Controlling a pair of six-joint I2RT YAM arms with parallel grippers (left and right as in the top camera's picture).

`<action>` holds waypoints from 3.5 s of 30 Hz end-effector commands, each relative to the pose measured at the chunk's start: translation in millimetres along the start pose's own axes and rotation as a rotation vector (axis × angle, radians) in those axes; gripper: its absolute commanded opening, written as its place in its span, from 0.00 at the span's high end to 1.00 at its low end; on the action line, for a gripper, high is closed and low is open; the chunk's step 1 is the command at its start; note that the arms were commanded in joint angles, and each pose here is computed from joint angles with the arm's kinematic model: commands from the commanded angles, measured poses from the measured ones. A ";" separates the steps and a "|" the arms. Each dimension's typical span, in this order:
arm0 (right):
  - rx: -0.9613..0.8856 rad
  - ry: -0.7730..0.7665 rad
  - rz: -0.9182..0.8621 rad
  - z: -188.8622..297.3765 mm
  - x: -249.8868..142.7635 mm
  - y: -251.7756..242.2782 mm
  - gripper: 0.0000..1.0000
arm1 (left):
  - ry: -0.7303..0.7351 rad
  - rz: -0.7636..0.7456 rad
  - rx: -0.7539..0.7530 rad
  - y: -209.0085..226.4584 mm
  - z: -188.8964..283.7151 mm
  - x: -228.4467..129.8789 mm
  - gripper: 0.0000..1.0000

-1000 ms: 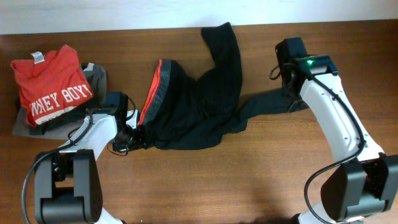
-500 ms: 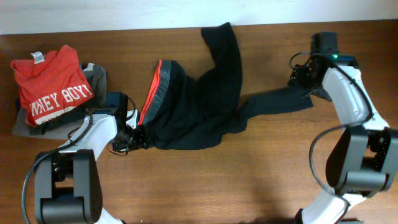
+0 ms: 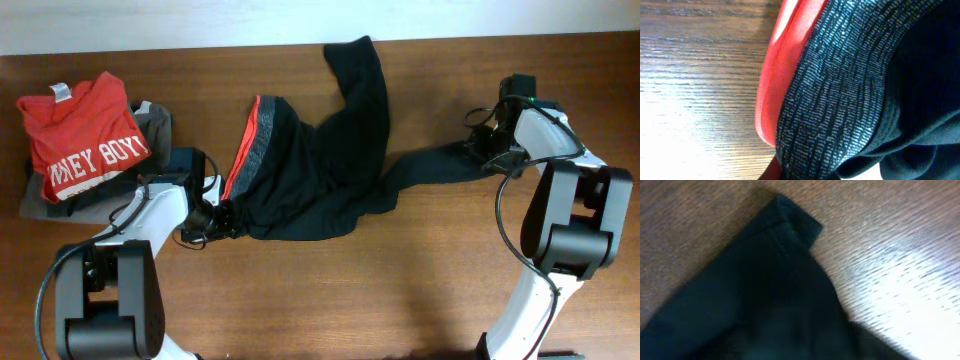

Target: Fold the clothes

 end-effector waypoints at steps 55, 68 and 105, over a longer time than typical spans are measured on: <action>-0.134 -0.308 0.024 187.7 91.6 -161.9 0.77 | 0.029 0.184 0.045 10.9 -16.8 -6.7 0.98; 0.112 -0.228 0.108 163.4 80.7 -106.5 0.60 | 0.030 0.184 0.045 10.8 -16.8 -6.8 0.98; -0.028 0.076 -0.051 -9.2 58.3 -65.2 0.50 | 0.030 0.184 0.045 10.9 -16.8 -6.8 0.90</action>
Point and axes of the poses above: each gripper's point midway between its finger pads, its own z axis back along the fingers, its own y axis along the line the jaws close on, x = y × z, the point moved 4 cm from there along z, back along the fingers, and after that the axes turned 1 degree about -z, right-handed, at the moved point
